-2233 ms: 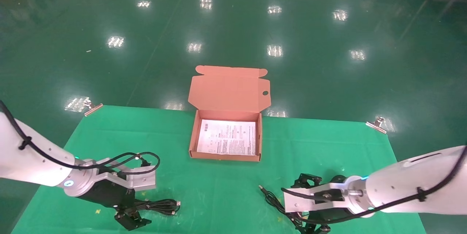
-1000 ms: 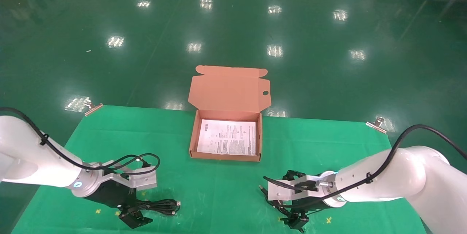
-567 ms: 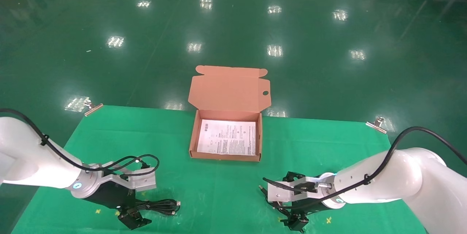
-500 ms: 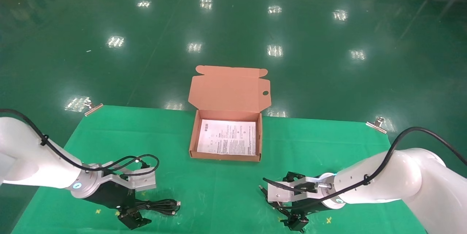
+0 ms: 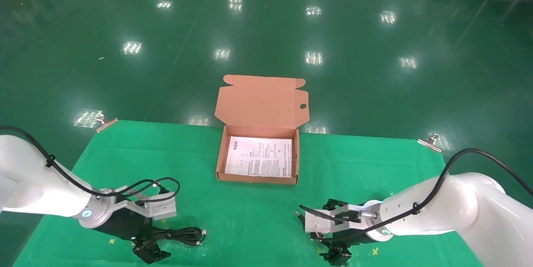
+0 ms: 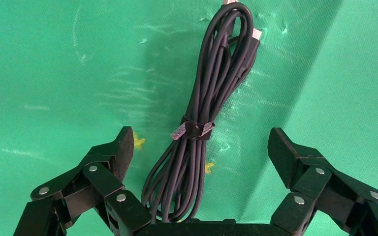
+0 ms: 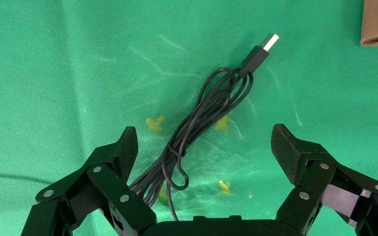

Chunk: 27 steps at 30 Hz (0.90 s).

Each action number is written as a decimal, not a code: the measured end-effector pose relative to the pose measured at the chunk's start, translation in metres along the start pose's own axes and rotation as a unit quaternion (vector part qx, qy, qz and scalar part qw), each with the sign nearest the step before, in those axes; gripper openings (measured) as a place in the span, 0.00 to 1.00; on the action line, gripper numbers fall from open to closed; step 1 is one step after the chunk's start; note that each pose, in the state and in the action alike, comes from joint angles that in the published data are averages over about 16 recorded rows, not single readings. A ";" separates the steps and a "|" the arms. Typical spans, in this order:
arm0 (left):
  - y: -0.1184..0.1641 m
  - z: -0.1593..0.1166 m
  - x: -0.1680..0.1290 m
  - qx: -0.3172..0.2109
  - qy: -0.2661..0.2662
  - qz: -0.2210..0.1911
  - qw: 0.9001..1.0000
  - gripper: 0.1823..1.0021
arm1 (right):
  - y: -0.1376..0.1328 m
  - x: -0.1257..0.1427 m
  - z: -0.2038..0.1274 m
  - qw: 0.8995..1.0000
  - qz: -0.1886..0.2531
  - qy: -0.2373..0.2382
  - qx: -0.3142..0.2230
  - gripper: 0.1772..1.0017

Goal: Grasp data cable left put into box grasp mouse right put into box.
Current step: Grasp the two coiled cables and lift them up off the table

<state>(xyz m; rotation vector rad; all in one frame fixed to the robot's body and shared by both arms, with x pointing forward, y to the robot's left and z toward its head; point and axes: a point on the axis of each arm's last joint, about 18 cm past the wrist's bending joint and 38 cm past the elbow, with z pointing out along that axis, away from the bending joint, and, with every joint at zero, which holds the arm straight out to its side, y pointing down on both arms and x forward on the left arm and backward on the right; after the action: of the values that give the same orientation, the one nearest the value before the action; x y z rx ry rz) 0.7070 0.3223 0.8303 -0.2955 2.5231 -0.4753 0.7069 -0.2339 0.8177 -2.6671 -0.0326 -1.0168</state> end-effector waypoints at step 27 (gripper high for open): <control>0.000 0.000 0.000 0.000 0.000 0.002 1.000 0.60 | 0.000 0.000 0.000 1.000 0.000 0.000 0.000 0.58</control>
<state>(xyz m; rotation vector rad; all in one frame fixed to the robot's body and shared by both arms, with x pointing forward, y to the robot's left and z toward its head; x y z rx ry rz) 0.7068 0.3224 0.8302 -0.2901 2.5233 -0.4750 0.7067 -0.2339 0.8181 -2.6674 -0.0328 -1.0163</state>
